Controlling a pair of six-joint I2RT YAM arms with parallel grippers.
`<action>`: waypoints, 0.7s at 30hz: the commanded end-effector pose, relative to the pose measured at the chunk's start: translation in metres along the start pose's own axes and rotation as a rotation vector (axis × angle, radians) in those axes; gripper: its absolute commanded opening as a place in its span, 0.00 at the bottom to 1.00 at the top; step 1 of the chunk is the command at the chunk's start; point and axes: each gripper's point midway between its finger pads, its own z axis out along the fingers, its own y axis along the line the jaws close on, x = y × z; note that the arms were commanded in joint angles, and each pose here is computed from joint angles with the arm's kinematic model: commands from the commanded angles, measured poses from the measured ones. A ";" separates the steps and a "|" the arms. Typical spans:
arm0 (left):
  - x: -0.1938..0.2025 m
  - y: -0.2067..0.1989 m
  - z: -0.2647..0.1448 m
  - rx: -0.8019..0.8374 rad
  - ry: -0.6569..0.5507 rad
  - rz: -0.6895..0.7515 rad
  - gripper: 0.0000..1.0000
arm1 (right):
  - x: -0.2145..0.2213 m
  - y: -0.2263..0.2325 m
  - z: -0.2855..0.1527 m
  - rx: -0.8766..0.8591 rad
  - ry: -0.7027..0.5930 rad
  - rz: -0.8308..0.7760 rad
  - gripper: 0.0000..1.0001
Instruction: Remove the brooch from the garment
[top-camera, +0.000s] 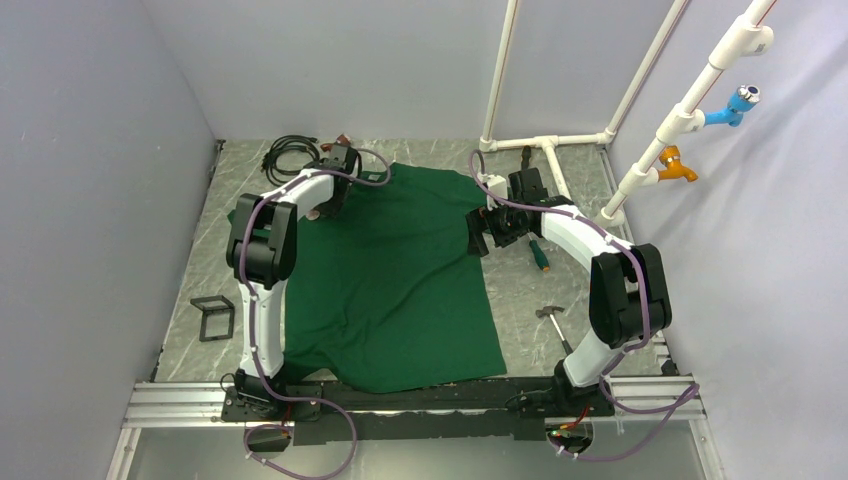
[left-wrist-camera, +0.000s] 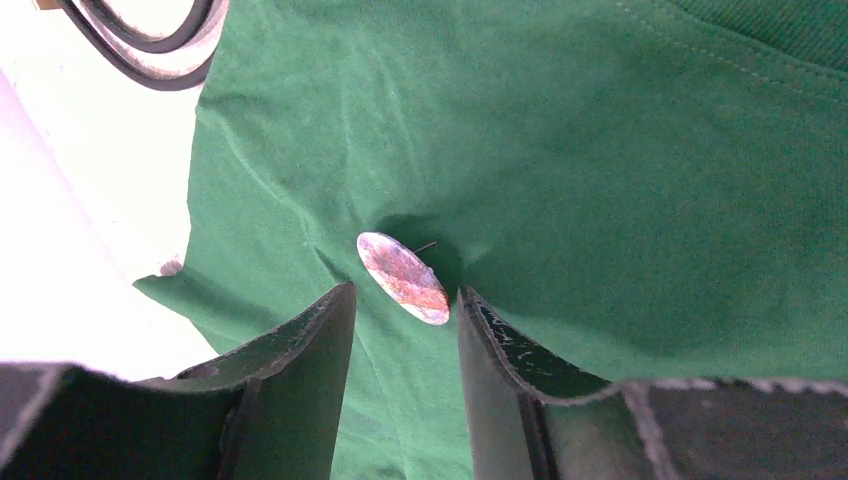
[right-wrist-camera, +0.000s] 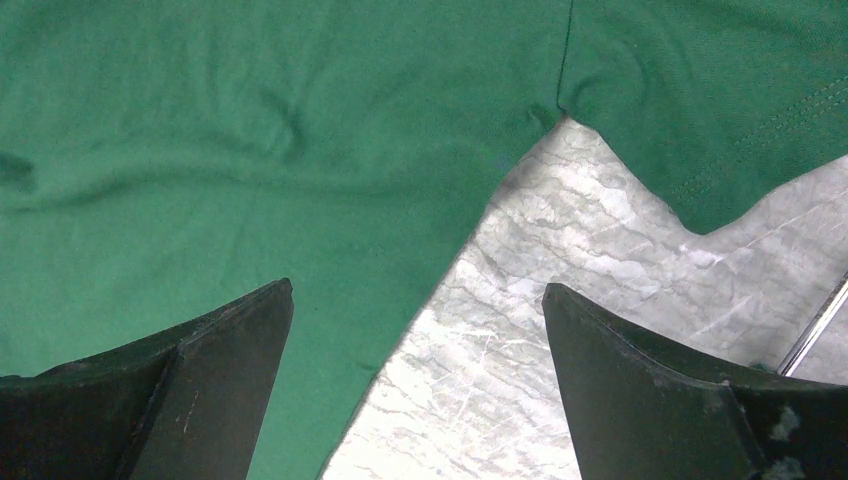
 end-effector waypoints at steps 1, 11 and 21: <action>-0.012 0.017 -0.001 -0.043 -0.028 -0.035 0.46 | -0.019 -0.001 -0.005 0.005 -0.046 -0.037 1.00; -0.010 0.034 -0.003 -0.044 -0.031 -0.070 0.24 | -0.020 -0.001 -0.005 0.003 -0.046 -0.036 1.00; -0.013 0.046 -0.012 -0.047 -0.050 -0.084 0.00 | -0.019 0.000 -0.005 -0.001 -0.042 -0.036 1.00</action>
